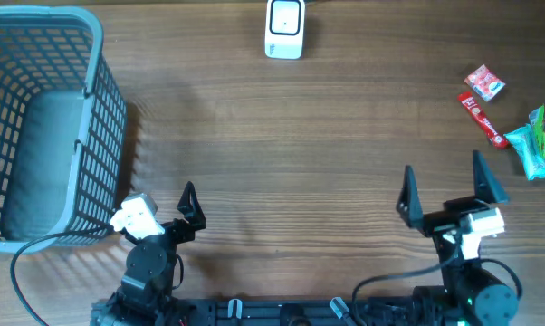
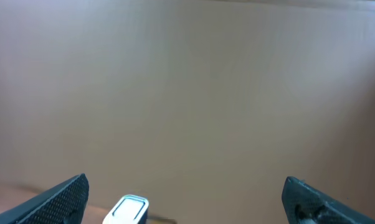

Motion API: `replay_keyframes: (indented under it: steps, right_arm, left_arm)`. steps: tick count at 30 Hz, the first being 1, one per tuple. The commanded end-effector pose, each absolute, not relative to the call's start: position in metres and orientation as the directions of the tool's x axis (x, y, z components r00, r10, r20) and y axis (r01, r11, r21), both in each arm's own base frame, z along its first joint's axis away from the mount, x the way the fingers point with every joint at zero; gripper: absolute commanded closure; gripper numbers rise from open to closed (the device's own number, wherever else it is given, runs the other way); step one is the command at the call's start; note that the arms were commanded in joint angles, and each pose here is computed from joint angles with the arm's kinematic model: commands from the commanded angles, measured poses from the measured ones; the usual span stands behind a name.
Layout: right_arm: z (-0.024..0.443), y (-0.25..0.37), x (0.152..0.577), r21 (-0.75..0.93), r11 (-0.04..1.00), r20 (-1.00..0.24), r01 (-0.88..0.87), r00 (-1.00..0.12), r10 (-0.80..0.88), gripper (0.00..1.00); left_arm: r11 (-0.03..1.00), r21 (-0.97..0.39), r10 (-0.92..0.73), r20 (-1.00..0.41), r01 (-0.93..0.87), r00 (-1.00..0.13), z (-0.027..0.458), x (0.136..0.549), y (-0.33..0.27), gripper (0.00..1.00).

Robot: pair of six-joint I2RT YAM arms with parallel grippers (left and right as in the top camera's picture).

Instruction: Scan the item barcode

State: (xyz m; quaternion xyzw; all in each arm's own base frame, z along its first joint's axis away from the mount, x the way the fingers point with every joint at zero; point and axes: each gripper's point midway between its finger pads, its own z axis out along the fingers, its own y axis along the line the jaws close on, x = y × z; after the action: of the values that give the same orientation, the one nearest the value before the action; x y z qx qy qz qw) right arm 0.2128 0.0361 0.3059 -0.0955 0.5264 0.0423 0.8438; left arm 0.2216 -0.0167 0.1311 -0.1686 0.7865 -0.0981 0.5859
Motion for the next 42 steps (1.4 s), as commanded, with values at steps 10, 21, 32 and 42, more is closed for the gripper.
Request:
replay_keyframes:
  steps: [10,21,32,42]
  right_arm:
    - [0.187,0.004,0.246,-0.033,0.998,-0.998,-0.044,0.051,-0.030,0.00]
    - [0.175,-0.002,0.247,-0.052,0.999,-0.999,-0.012,0.002,-0.052,0.00]
    - [0.175,-0.002,0.247,-0.052,0.999,-0.999,-0.012,0.002,-0.052,0.00]
    - [0.175,-0.002,0.247,-0.053,0.999,-0.999,-0.012,0.002,-0.053,0.00]
  left_arm:
    - [0.921,-0.360,-0.387,-0.888,-0.151,-0.247,0.132,0.222,-0.016,0.00]
    - [0.921,-0.360,-0.387,-0.888,-0.151,-0.247,0.132,0.222,-0.016,0.00]
    - [0.921,-0.360,-0.387,-0.888,-0.151,-0.247,0.132,0.222,-0.016,0.00]
    - [0.954,-0.298,-0.299,-0.950,-0.028,-0.091,0.175,0.238,-0.010,0.00]
